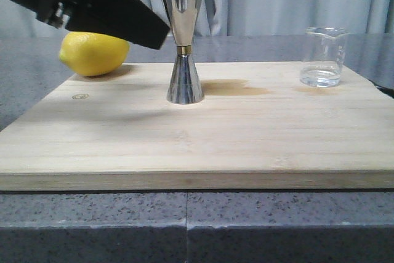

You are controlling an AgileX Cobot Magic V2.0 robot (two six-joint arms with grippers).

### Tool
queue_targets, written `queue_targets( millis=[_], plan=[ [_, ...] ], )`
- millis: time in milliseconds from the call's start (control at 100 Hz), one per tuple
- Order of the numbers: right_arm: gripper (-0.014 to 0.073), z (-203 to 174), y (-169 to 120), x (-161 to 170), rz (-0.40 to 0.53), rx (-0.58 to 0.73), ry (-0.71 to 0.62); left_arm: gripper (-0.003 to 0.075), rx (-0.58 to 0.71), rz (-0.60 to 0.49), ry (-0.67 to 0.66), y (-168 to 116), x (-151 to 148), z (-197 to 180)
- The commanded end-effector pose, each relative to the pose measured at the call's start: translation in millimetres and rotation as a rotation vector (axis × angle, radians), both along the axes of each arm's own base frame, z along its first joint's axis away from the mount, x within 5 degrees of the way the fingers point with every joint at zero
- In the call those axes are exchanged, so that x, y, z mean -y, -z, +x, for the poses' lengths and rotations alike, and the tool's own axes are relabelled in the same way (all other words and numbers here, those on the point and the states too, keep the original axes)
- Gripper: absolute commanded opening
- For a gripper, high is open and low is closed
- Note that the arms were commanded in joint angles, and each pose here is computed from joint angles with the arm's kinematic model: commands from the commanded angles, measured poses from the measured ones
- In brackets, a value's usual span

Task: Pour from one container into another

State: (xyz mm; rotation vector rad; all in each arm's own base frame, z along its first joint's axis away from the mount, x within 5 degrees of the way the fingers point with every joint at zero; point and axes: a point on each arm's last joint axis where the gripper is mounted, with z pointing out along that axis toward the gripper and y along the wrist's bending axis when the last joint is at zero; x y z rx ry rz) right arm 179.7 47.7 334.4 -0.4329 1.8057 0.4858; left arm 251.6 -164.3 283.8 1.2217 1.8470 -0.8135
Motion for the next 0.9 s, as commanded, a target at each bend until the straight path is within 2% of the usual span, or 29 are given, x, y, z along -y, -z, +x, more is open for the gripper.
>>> queue_targets(
  millis=[0,160,430,720,890],
  plan=[
    [0.0617,-1.5,-10.6,2.2,-0.007,0.037,0.018,0.0552,0.027,-0.020,-0.055,-33.1,-13.8,-12.9],
    [0.0617,-1.5,-10.6,2.2,0.020,0.020,0.026,0.0552,0.039,0.041,-0.194,-58.6,-43.8,-33.0],
    [0.0617,-1.4,-10.6,2.3,0.071,-0.012,0.043,0.0547,0.004,0.086,-0.551,-89.8,-93.0,-71.2],
    [0.0615,-1.2,-10.7,2.6,0.120,-0.043,0.062,0.0547,0.040,0.158,-0.822,-104.0,-124.9,-106.0],
    [0.0615,-1.1,-10.7,2.7,0.122,-0.044,0.064,0.0547,-0.019,0.218,-0.952,-104.0,-137.4,-114.7]
  ],
)
